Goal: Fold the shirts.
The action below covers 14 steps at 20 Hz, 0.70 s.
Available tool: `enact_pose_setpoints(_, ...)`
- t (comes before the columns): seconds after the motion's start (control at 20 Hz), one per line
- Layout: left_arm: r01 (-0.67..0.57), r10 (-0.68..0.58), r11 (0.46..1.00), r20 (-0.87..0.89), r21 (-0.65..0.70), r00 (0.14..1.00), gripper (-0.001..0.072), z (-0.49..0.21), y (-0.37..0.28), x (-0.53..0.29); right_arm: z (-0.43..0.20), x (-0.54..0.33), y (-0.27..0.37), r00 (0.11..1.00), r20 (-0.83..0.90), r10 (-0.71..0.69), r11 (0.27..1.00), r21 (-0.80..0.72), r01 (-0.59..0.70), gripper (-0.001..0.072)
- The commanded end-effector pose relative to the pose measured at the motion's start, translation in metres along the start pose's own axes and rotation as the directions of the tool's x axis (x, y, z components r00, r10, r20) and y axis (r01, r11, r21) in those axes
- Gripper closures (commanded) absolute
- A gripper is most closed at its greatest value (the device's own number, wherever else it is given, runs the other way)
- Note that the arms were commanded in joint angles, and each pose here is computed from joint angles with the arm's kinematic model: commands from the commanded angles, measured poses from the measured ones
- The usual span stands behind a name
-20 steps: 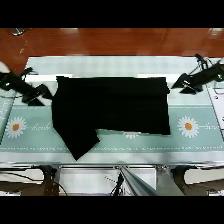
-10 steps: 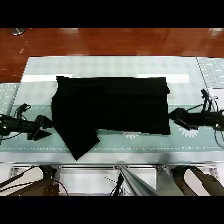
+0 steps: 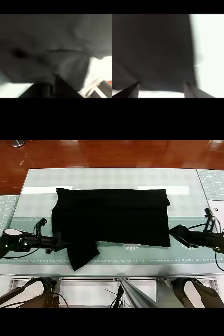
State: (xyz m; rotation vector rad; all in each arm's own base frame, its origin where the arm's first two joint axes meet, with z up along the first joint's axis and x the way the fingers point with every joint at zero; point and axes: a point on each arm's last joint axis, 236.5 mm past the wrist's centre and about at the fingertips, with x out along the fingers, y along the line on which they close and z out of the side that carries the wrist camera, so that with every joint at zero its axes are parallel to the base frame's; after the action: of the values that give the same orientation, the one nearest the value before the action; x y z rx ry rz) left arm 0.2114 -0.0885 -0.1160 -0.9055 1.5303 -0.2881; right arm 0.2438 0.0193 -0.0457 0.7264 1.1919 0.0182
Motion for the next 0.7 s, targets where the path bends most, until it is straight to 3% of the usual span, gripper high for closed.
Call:
enact_pose_setpoints(0.0, 0.027, -0.029, 0.999, 0.028, 0.047, 0.999, 0.0687, 0.006, -0.01, 0.002, -0.011, -0.017, -0.058, 0.983, -0.05, -0.176, 0.98, 0.088, 0.18, 0.0092)
enact_pose_setpoints(0.2, 0.062, -0.063, 0.998, 0.072, 0.025, 0.995, 0.0687, 0.018, -0.017, -0.002, -0.055, 0.001, -0.039, 0.984, -0.177, -0.037, 0.984, 0.165, 0.067, 0.0092)
enact_pose_setpoints(0.65, 0.076, -0.077, 0.997, 0.078, 0.018, 0.994, 0.0687, 0.019, -0.02, -0.002, -0.042, 0.027, -0.025, 0.978, -0.185, 0.101, 0.964, 0.262, -0.05, 0.0093)
